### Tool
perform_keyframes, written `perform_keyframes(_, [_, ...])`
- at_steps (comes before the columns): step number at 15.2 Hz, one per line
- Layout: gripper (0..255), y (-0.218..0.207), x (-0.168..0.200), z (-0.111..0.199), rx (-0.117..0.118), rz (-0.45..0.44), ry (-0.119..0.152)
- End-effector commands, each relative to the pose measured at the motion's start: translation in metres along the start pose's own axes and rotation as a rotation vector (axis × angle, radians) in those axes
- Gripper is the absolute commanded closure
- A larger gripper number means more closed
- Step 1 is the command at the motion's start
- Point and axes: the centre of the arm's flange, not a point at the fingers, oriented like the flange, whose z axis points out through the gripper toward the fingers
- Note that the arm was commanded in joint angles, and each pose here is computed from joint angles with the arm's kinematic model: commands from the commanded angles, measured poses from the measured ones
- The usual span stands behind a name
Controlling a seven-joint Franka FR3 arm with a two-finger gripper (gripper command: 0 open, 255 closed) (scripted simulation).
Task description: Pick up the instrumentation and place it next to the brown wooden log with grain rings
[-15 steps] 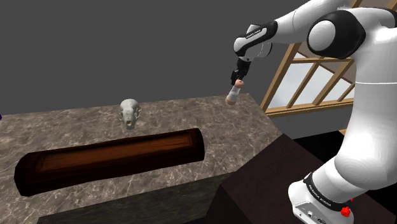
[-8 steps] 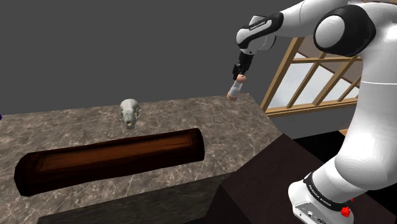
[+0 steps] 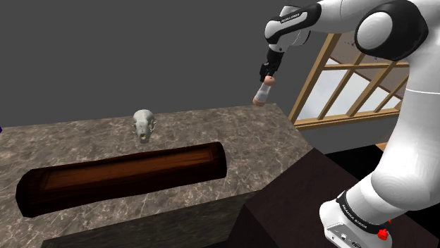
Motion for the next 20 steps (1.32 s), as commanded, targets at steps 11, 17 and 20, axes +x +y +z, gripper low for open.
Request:
perform_keyframes(11, [255, -0.001, 0.004, -0.063, 0.000, 0.000, 0.000])
perform_keyframes(17, [255, -0.002, 0.006, -0.095, 0.000, 0.000, 0.000])
perform_keyframes(20, [255, -0.002, 0.007, -0.111, 0.000, 0.000, 0.000])
